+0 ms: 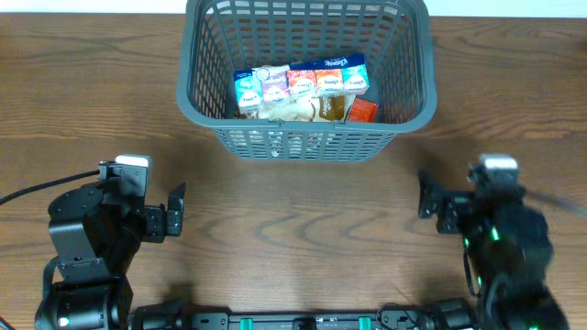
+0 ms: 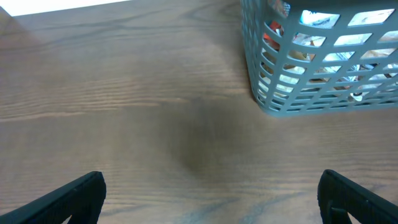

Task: Pack container

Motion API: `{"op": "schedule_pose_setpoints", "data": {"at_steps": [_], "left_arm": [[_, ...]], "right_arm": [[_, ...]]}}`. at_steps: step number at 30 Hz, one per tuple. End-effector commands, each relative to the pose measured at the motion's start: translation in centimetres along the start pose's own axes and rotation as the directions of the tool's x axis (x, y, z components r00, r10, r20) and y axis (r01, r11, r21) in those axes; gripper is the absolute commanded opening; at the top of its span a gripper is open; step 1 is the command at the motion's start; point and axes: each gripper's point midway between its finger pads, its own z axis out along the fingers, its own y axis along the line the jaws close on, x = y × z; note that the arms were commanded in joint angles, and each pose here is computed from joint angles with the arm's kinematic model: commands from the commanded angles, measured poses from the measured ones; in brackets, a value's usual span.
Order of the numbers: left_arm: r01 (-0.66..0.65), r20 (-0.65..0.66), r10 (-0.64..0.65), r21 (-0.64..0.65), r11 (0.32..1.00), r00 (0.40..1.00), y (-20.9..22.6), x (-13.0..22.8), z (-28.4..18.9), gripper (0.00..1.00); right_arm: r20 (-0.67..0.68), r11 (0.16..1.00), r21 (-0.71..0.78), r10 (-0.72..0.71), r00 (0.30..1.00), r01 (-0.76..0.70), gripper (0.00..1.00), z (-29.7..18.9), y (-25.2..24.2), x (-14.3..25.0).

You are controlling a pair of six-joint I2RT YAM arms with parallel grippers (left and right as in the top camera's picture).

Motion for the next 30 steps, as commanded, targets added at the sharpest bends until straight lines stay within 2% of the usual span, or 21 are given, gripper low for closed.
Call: {"op": "schedule_pose_setpoints", "data": {"at_steps": [1,6,9,22,27,30], "left_arm": [[0.011,0.004,-0.011,-0.016,1.000,1.000,0.3,0.0,-0.1,0.99],[0.011,0.004,-0.011,-0.016,1.000,1.000,0.3,0.0,-0.1,0.99],[0.011,0.004,-0.011,-0.016,1.000,1.000,0.3,0.0,-0.1,0.99],[0.011,0.004,-0.011,-0.016,1.000,1.000,0.3,0.0,-0.1,0.99],[0.011,0.004,-0.011,-0.016,1.000,1.000,0.3,0.0,-0.1,0.99],[0.011,0.004,-0.011,-0.016,1.000,1.000,0.3,0.0,-0.1,0.99]], "right_arm": [[0.066,0.999,-0.002,0.035,0.997,-0.035,0.99,-0.1,-0.3,2.1],[0.237,0.998,-0.029,0.067,0.969,-0.062,0.99,1.5,-0.2,3.7],[0.288,0.997,-0.038,0.077,0.955,-0.069,0.99,2.6,-0.1,4.4],[0.204,0.999,-0.016,0.035,0.978,-0.033,0.99,5.5,-0.9,10.4],[0.249,0.998,-0.016,-0.059,0.967,0.065,0.99,4.9,-0.7,9.6],[0.246,0.997,-0.019,-0.065,0.967,0.072,0.99,4.9,-0.7,9.7]]}}
